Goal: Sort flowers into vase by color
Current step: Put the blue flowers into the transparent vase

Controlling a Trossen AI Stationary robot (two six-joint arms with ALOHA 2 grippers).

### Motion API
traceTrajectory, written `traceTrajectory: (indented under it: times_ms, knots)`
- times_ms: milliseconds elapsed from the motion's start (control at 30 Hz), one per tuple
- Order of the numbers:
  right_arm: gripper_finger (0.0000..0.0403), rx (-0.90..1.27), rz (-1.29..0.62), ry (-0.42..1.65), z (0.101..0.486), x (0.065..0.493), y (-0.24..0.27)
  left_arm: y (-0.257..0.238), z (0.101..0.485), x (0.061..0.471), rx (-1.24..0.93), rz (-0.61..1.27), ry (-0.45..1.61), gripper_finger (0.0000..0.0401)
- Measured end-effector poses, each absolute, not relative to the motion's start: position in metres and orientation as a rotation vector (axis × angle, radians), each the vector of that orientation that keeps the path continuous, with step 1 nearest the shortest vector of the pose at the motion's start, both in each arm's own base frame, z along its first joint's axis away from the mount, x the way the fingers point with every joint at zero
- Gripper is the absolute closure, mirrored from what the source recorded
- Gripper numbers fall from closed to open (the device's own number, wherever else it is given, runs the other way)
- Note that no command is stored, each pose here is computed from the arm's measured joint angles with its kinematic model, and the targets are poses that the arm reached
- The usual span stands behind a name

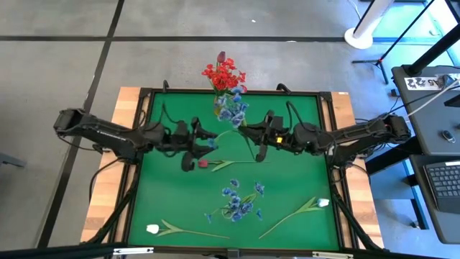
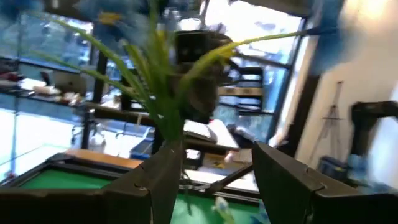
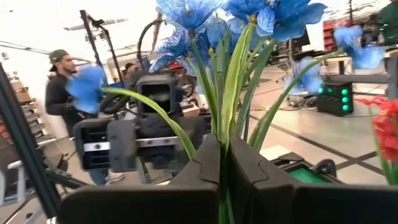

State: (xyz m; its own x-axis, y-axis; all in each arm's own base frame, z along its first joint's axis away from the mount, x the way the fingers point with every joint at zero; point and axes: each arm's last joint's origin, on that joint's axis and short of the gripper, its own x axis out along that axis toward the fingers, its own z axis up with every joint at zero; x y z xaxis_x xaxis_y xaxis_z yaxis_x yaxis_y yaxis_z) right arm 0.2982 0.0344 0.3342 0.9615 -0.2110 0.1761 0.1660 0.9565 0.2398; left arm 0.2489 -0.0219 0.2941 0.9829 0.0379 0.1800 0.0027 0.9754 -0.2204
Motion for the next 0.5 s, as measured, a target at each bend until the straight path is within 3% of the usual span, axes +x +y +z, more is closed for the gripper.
traceTrajectory:
  times_ms: [167, 367, 500]
  knots:
    - [0.0397, 0.224, -0.173, -0.2, 0.334, 0.298, 0.036, -0.01, 0.305, 0.274, -0.225, 0.075, -0.135, 0.0211]
    - [0.0396, 0.221, -0.16, -0.194, 0.334, 0.299, 0.036, -0.006, 0.314, 0.293, -0.24, 0.018, -0.134, 0.0211]
    - [0.0397, 0.221, -0.161, -0.193, 0.333, 0.299, 0.036, -0.006, 0.314, 0.298, -0.239, 0.019, -0.104, 0.0192]
